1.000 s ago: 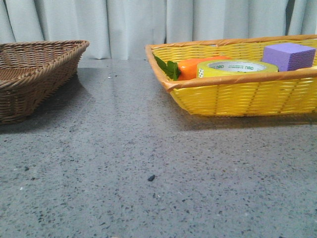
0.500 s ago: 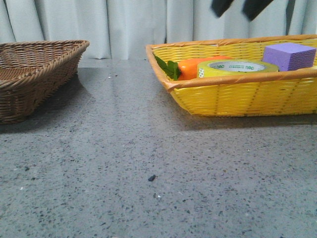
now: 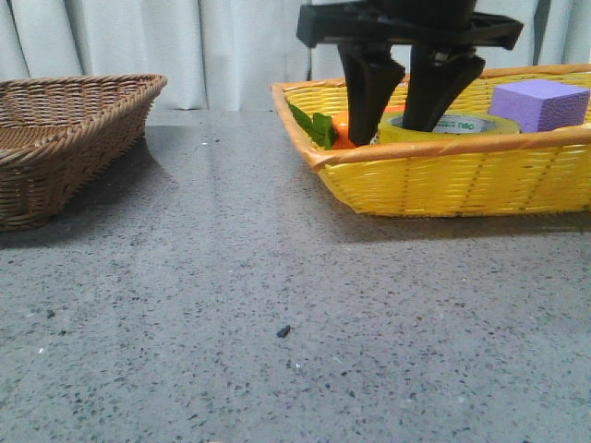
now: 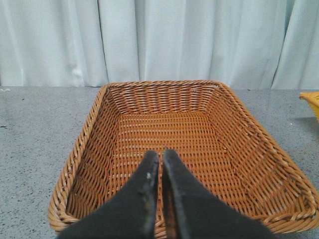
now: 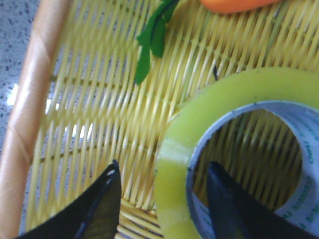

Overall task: Transfer tape with both arms
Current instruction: 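Lower the right gripper into the yellow basket and grasp the yellow tape roll, then lift the tape roll and carry it toward the brown basket, setting it on the table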

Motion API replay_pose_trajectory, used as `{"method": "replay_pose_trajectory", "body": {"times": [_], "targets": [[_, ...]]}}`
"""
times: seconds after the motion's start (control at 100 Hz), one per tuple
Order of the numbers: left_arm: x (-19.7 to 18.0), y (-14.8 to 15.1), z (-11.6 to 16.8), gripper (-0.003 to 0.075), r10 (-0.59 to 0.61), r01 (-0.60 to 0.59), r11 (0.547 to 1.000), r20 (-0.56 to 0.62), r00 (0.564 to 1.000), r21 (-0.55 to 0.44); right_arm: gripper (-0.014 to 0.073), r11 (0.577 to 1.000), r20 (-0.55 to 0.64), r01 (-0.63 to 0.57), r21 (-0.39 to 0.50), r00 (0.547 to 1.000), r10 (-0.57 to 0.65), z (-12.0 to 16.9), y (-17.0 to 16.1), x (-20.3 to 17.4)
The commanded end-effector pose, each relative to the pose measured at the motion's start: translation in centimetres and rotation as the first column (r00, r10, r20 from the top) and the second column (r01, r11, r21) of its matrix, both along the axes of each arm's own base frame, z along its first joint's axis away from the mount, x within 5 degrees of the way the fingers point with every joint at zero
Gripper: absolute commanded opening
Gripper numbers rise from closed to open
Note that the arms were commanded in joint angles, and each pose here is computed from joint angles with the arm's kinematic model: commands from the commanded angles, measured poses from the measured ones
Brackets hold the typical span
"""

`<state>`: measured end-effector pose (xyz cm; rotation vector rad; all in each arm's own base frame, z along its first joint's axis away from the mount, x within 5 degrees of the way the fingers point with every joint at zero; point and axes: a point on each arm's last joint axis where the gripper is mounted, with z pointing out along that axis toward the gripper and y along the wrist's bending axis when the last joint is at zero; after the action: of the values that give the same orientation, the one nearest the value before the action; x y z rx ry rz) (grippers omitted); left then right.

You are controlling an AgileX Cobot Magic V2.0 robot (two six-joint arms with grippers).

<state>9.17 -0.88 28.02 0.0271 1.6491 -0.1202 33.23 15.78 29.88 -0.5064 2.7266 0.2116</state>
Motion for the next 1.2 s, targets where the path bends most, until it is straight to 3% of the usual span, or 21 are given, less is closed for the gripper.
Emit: {"method": "replay_pose_trajectory", "body": {"times": [0.0, 0.27, 0.6, 0.81, 1.01, 1.19], "targets": [[0.2, 0.0, 1.8, -0.0021, 0.001, 0.0, 1.0, 0.103, 0.995, -0.016, 0.0321, 1.0, 0.08, -0.01, 0.022, 0.997, 0.008, 2.1, -0.1, 0.0], [0.2, 0.0, 1.8, -0.0021, 0.001, 0.0, 1.0, 0.103, 0.995, -0.016, 0.0316, 1.0, 0.063, -0.01, 0.004, 0.998, 0.01, 1.2, 0.0, 0.5], [0.2, 0.0, 1.8, -0.0021, 0.001, 0.0, 1.0, 0.103, 0.995, -0.016, 0.0094, 1.0, 0.068, -0.01, -0.008, 0.998, 0.01, 1.2, -0.1, 0.6], [0.2, 0.0, 1.8, -0.0021, 0.001, 0.0, 1.0, 0.103, 0.995, -0.016, 0.0056, 1.0, 0.071, -0.009, -0.007, 0.997, 0.01, 1.3, -0.1, 0.5], [0.2, 0.0, 1.8, -0.0021, 0.001, 0.0, 1.0, 0.103, 0.995, -0.016, 0.0056, 1.0, 0.105, -0.011, 0.008, 0.994, 0.01, 3.6, -0.1, 0.7], [0.2, 0.0, 1.8, -0.0021, 0.001, 0.0, 1.0, 0.103, 0.995, -0.016, 0.0056, 1.0, 0.14, -0.019, 0.023, 0.99, 0.016, 7.5, 0.0, 0.4]]}}
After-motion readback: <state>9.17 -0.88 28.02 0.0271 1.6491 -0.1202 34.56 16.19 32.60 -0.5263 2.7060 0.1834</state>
